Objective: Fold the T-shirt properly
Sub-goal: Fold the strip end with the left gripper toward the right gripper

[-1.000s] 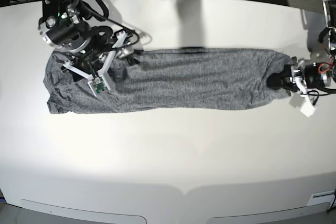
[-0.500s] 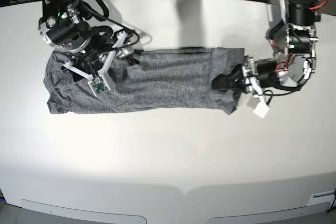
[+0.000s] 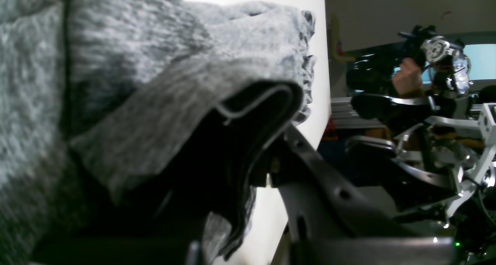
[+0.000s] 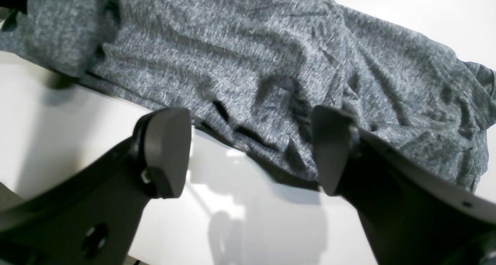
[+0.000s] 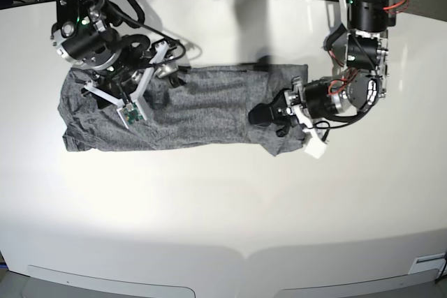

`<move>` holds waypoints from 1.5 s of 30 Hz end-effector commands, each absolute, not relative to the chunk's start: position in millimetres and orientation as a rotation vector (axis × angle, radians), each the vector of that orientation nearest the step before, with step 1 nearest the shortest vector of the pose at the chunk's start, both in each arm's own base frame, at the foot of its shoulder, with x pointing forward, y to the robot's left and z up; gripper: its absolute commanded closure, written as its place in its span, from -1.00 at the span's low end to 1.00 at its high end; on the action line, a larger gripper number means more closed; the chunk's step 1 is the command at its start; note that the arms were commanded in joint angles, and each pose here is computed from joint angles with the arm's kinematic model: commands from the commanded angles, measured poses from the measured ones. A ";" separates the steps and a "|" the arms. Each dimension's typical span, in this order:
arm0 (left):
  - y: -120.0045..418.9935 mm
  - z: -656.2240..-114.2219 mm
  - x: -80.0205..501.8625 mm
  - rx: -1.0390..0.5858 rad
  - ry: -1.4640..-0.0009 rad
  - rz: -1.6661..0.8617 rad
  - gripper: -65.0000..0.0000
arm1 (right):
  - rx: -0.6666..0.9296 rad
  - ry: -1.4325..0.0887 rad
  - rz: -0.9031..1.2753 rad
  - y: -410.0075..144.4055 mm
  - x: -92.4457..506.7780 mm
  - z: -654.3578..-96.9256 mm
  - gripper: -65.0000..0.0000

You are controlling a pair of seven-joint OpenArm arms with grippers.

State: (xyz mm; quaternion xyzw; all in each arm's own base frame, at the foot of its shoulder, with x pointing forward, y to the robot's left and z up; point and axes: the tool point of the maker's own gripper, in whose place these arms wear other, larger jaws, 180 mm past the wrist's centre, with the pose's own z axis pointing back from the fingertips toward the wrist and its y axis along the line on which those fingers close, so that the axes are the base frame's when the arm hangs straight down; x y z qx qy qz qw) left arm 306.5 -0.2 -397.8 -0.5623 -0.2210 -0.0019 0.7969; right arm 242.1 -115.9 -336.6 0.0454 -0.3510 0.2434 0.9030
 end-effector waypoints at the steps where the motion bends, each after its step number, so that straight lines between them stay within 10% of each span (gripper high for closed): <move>1: -5.3 -379.6 320.2 -1.243 -0.533 -0.017 1.00 | 0.092 -0.770 0.510 -114.8 247.7 -326.1 -0.44; 16: -41.7 -373.3 316.2 -1.297 -0.518 -0.025 1.00 | 0.093 -0.775 0.510 -114.4 248.3 -325.4 -0.44; 23: -41.3 -352.4 324.0 -1.404 -0.565 0.038 0.10 | 0.099 -0.787 0.510 -113.1 249.4 -323.9 -0.44; 45: -72.6 -306.1 331.9 -1.477 -0.500 -0.210 0.10 | 0.101 -0.800 0.510 -112.5 251.5 -321.8 -0.45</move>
